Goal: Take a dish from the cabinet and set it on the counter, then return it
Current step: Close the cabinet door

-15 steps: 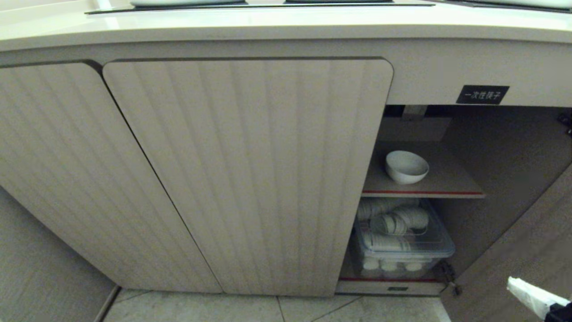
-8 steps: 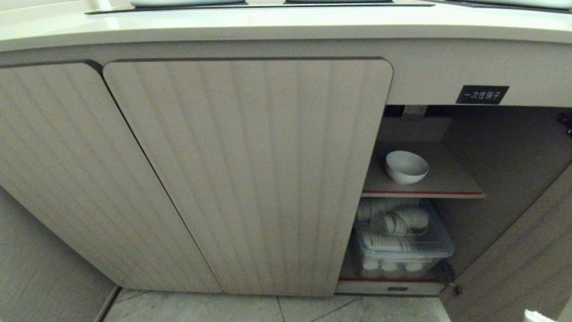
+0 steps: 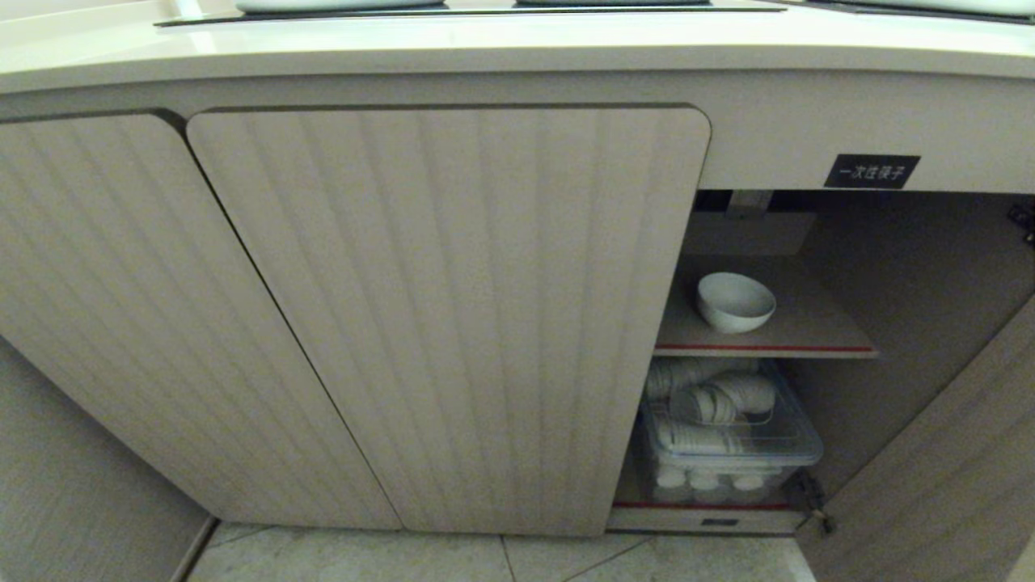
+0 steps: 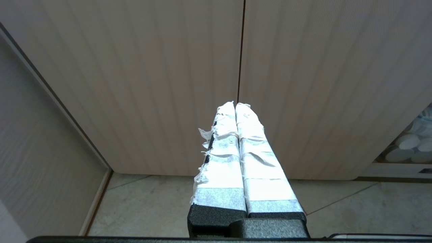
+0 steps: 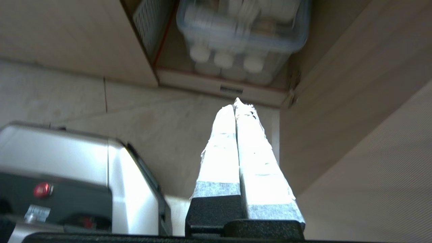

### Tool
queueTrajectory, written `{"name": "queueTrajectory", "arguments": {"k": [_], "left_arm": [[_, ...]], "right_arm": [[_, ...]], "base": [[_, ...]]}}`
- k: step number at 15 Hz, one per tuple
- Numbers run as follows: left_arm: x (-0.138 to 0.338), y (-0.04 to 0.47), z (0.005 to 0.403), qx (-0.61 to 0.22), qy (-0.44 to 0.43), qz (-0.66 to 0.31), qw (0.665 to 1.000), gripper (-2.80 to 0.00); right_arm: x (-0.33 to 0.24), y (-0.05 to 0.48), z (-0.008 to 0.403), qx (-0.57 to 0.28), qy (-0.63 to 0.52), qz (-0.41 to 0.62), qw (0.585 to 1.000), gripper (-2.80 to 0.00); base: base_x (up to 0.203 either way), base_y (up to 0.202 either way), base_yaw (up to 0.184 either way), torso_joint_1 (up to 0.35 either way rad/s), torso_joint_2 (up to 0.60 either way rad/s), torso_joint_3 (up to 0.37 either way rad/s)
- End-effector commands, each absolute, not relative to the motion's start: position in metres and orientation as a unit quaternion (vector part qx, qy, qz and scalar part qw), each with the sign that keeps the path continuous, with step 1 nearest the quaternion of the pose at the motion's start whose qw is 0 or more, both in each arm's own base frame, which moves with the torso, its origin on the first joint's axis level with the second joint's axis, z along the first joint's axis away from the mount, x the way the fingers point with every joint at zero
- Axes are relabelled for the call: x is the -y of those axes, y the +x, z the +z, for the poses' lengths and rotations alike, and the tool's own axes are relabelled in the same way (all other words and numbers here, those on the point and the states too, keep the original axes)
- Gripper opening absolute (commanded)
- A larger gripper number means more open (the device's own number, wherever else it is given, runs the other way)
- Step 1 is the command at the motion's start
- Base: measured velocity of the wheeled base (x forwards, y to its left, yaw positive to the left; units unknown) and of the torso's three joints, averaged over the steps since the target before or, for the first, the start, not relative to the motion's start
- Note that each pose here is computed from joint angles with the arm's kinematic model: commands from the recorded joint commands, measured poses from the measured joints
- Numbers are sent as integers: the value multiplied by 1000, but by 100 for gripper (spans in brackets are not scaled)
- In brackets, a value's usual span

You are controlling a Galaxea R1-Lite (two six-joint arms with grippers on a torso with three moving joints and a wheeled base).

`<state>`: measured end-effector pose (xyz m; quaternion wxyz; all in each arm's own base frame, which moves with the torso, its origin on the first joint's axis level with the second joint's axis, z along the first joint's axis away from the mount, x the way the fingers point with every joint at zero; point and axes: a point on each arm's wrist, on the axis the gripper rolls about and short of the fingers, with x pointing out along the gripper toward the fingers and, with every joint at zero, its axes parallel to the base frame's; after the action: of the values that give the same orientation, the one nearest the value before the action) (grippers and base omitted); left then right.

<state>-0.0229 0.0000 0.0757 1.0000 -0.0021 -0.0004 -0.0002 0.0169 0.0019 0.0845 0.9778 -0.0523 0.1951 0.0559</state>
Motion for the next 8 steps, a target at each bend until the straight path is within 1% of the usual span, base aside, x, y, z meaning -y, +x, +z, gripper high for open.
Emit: {"name": "queueTrajectory", "arguments": {"k": [1,8], "left_arm": [[0,-23,76,1,-2,0,1000,-280],[0,-23,76,1,-2,0,1000,-280]], "right_arm": [[-2,11,85,-163,-53,52,984,-280],[-1,-3,79,-125,-64,43,989,-280]], "base": [[0,0,0,0,0,0],[0,0,0,0,0,0]]}}
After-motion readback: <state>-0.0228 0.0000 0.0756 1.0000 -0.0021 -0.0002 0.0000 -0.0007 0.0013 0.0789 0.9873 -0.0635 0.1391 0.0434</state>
